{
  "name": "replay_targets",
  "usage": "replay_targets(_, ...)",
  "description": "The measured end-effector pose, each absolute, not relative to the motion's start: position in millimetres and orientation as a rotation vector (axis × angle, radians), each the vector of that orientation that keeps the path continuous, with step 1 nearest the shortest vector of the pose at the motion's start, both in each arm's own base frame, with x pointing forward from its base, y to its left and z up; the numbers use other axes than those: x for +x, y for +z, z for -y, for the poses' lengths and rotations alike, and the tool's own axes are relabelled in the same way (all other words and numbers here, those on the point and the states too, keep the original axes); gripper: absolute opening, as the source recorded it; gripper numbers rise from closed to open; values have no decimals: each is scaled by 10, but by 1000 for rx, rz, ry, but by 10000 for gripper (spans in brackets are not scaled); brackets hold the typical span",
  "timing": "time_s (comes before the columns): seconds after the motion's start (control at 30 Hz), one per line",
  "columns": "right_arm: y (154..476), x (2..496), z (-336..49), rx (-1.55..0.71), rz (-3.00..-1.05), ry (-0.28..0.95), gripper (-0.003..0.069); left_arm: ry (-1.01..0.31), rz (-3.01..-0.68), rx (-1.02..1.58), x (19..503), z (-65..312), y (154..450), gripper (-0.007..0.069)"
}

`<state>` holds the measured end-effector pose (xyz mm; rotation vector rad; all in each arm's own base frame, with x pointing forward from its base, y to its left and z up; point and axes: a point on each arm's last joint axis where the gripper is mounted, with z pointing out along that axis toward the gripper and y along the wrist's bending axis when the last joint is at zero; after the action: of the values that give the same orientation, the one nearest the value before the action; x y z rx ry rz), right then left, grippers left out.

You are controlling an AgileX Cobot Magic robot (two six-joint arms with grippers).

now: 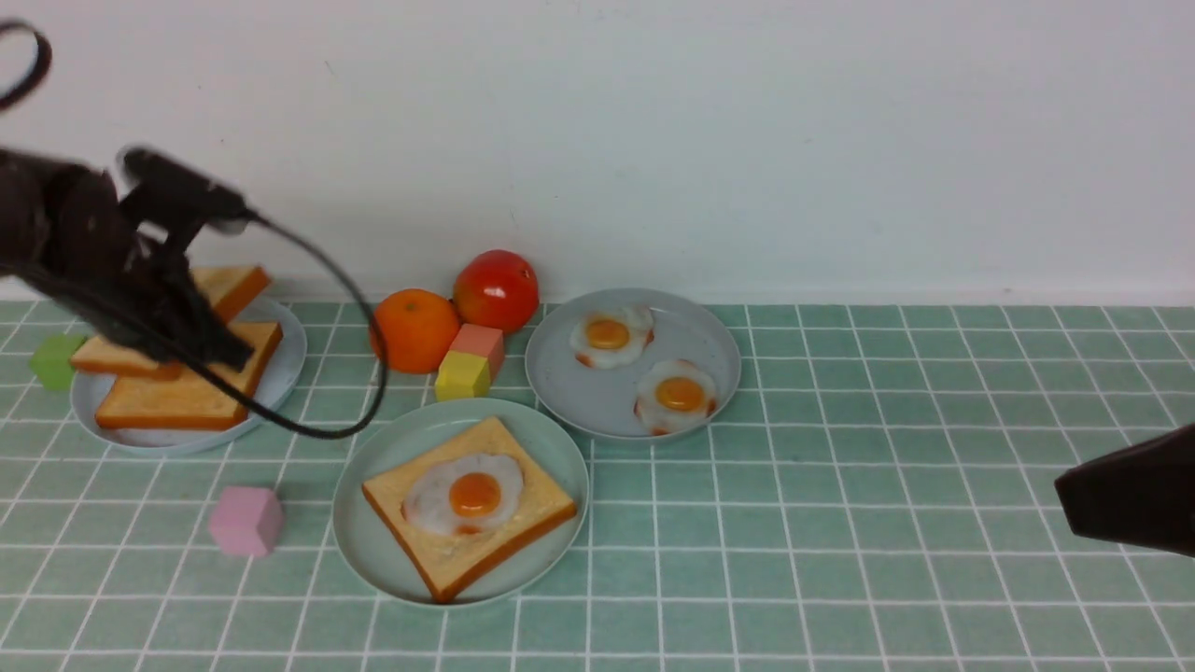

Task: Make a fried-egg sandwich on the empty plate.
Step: Use the left arm to place a slice of bread on the fried egg in the middle

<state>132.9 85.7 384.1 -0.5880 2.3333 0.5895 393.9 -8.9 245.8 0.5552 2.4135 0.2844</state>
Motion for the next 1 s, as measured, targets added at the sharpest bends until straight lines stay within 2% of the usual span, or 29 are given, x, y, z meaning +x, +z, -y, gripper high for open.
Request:
replay_targets(0.1,3841,1330,-857,-606,-2326,581,41,210,-2377,646,3718,553,2743,28)
replay_targets(0.17,3841,1330,-857,-613,-2323,578,43,179,-2365,696,3605,756,2813,28)
replay_targets(0.23,3841,1330,-857,-638,-2313,568,44,120,-2373,822,3379,1169,2781,28)
replay_targets(0.3,3842,1330,-857,-643,-2311,567,46,107,-2383,863,3303,1298,2734,28)
replay_targets(0.37,3842,1329,-859,-652,-2307,566,50,102,-2408,964,3148,1574,2566,28)
replay_targets(0.5,3842,1329,-859,-653,-2307,565,52,133,-2435,1059,3094,1758,2338,28)
replay_targets(0.7,3842,1329,-859,-653,-2307,565,52,161,-2476,1109,3126,1830,2104,28)
replay_targets(1.0,3844,1326,-864,-652,-2307,575,59,127,-2501,1078,3130,1853,2056,28)
